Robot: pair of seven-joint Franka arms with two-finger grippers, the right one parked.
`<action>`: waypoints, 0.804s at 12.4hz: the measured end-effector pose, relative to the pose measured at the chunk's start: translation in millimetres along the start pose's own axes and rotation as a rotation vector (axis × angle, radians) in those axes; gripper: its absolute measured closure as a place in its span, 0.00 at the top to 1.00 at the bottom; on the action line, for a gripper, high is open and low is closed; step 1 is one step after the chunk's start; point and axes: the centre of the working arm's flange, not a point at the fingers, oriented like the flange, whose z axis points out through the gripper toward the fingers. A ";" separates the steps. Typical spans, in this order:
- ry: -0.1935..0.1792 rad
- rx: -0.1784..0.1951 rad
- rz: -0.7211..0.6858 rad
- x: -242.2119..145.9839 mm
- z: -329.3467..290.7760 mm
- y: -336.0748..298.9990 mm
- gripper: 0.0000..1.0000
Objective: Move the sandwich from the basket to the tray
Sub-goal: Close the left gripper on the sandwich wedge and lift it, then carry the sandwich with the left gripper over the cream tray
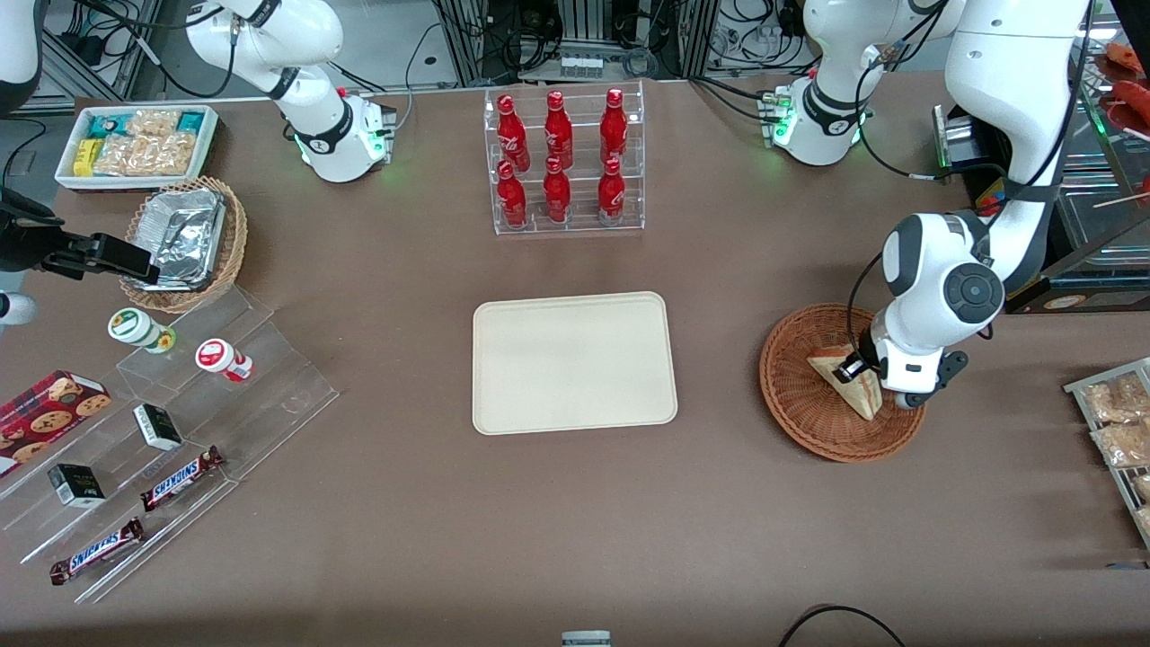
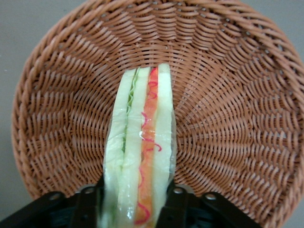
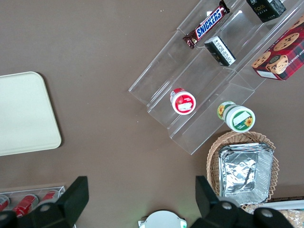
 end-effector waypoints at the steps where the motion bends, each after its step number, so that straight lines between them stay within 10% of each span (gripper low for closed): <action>1: -0.016 0.016 0.005 2.1 -12.1 4.7 0.37; 10: -0.034 0.058 0.441 -131.1 -70.9 146.0 0.18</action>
